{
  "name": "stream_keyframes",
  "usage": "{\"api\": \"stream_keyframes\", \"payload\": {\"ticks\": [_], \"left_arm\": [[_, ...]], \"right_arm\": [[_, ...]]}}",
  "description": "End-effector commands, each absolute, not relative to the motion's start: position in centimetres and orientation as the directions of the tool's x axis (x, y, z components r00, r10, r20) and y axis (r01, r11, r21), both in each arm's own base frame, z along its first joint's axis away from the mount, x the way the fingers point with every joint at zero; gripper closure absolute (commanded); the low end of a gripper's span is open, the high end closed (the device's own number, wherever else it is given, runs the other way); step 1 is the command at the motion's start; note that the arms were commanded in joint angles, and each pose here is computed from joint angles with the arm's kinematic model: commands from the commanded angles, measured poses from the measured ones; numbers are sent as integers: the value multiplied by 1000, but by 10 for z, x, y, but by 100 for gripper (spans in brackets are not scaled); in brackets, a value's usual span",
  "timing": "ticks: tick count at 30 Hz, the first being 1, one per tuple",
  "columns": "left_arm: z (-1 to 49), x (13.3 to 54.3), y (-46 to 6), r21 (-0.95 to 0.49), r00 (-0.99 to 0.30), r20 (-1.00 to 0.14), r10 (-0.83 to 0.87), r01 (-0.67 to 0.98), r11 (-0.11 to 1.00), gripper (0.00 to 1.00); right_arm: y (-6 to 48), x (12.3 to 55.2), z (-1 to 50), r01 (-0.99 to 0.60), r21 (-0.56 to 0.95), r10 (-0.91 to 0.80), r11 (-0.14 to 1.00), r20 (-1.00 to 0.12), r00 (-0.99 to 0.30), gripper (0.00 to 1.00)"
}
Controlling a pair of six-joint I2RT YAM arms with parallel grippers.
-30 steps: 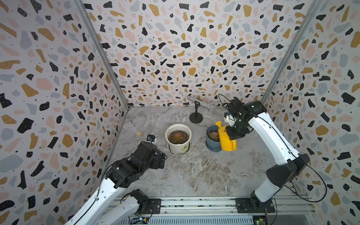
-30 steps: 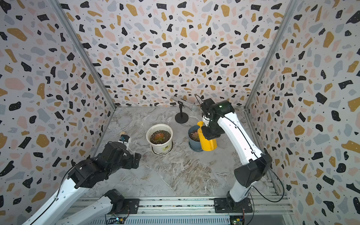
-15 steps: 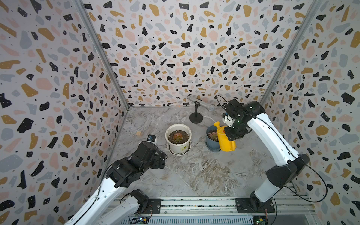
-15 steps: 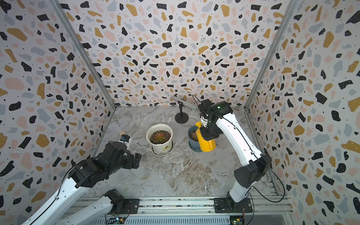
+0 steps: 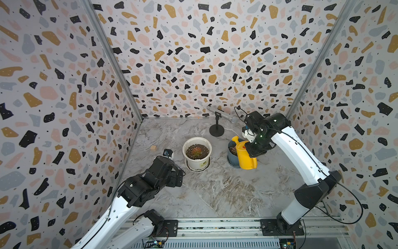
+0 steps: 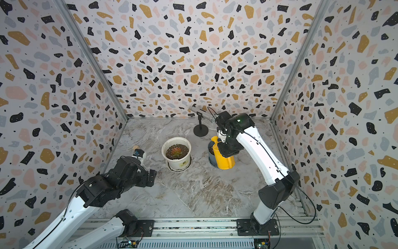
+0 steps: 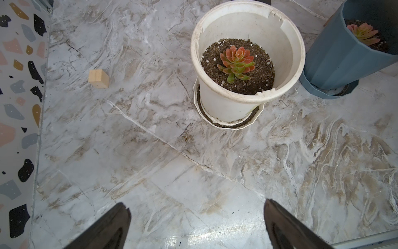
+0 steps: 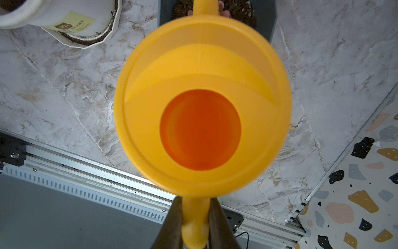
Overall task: Water the succulent around the soil edge
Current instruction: Water the soil of the potted plant with water.
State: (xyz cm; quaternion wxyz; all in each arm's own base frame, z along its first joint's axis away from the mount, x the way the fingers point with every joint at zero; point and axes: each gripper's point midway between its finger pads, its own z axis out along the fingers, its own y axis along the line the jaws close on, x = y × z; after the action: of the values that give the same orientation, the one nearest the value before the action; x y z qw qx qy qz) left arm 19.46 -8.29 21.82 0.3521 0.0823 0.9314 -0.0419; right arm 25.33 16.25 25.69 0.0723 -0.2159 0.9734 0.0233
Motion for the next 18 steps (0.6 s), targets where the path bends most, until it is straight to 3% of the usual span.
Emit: {"api": "stream_keyframes", "payload": {"ticks": [1,18], "left_arm": [[221,200,-84,-27,-723,-682,112,177,984,0],[221,200,-83,-25,-721,-684,110,173,985,0]], "right_arm": [[142,213,267,-425,3,-424,905,-47,-904,100],[140,192,262,-435,17,-434,900,-42,-900,100]]}}
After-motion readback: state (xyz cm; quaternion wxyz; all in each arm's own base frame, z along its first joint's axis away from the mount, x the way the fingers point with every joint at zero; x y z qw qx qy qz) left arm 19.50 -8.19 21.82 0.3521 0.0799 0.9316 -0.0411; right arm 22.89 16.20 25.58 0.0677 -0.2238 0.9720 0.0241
